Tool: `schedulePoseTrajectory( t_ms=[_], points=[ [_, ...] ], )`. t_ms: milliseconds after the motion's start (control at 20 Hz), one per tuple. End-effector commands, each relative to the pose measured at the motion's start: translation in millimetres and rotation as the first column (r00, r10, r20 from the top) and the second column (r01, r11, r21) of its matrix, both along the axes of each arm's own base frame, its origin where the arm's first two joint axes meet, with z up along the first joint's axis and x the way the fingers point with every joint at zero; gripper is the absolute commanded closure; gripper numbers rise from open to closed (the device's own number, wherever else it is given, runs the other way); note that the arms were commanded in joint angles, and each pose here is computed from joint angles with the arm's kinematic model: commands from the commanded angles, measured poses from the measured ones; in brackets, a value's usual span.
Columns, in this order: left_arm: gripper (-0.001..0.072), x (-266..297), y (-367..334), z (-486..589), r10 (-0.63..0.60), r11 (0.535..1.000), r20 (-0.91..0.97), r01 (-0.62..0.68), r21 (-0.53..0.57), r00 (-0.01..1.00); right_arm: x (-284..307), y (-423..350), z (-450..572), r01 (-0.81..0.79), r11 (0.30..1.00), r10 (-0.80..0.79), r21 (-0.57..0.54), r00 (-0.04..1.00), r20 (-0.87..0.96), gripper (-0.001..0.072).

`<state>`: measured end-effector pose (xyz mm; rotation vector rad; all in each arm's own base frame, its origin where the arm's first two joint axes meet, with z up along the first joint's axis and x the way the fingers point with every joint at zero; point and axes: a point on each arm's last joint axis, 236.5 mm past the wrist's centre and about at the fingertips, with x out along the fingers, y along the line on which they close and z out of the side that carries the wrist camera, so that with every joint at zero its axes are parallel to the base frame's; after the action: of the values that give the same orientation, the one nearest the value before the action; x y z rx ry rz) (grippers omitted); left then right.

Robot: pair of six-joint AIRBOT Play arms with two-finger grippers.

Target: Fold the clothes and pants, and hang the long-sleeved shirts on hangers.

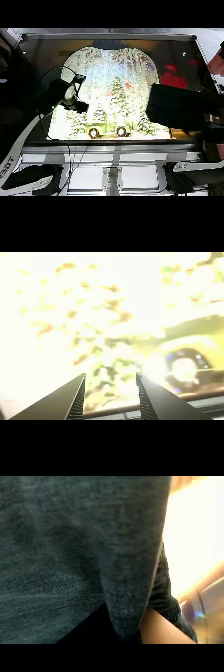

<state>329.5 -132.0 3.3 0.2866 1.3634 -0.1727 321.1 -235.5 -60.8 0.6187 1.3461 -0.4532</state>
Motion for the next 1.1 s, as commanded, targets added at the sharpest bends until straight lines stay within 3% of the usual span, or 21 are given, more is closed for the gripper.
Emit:
schedulePoseTrajectory(
  t_ms=[0, 100, 150, 450, 500, 550, 650, 850, 1050],
  points=[
    [0.0357, 3.5, 16.8, -0.8, 0.039, 0.999, 0.008, -0.039, 0.016, 0.999, -41.4, -62.4, 24.5, 0.204, 0.978, -0.201, -0.034, 0.978, 0.062, 0.0535],
    [0.0357, 3.6, 17.4, -0.9, 0.039, 0.999, 0.008, -0.039, 0.019, 0.999, -44.3, -71.2, 37.9, 0.230, 0.972, -0.225, -0.046, 0.970, 0.094, 0.0266],
    [0.0357, 3.6, 17.4, -0.9, 0.038, 0.999, 0.008, -0.038, 0.019, 0.999, -43.1, -71.8, 45.6, 0.230, 0.972, -0.223, -0.051, 0.969, 0.106, 0.0206],
    [0.0357, 0.5, 18.9, -1.4, 0.041, 0.999, -0.005, -0.040, 0.026, 0.999, -2.6, -26.4, 127.9, 0.123, 0.987, -0.090, -0.101, 0.955, 0.283, 0.0207],
    [0.0357, 0.5, 18.9, -1.4, 0.041, 0.999, -0.005, -0.040, 0.026, 0.999, 6.9, 1.9, 143.1, 0.047, 0.995, -0.018, -0.089, 0.951, 0.310, 0.0219],
    [0.0357, 0.5, 18.9, -1.4, 0.041, 0.999, -0.005, -0.040, 0.026, 0.999, 14.2, 35.6, 154.7, -0.042, 0.996, 0.064, -0.075, 0.945, 0.322, 0.0328],
    [0.0357, 0.5, 18.9, -1.4, 0.041, 0.999, -0.005, -0.040, 0.026, 0.999, 23.1, 104.1, 169.5, -0.228, 0.970, 0.241, -0.079, 0.912, 0.332, 0.0688],
    [0.0357, 0.5, 18.9, -1.4, 0.041, 0.999, -0.005, -0.040, 0.026, 0.999, 15.9, 238.9, 167.5, -0.546, 0.833, 0.546, -0.093, 0.780, 0.306, 0.0688],
    [0.0357, 0.5, 18.9, -1.4, 0.041, 0.999, -0.005, -0.040, 0.026, 0.999, -43.3, 301.6, 93.2, -0.715, 0.694, 0.718, -0.078, 0.696, 0.006, 0.0688]
  ],
)
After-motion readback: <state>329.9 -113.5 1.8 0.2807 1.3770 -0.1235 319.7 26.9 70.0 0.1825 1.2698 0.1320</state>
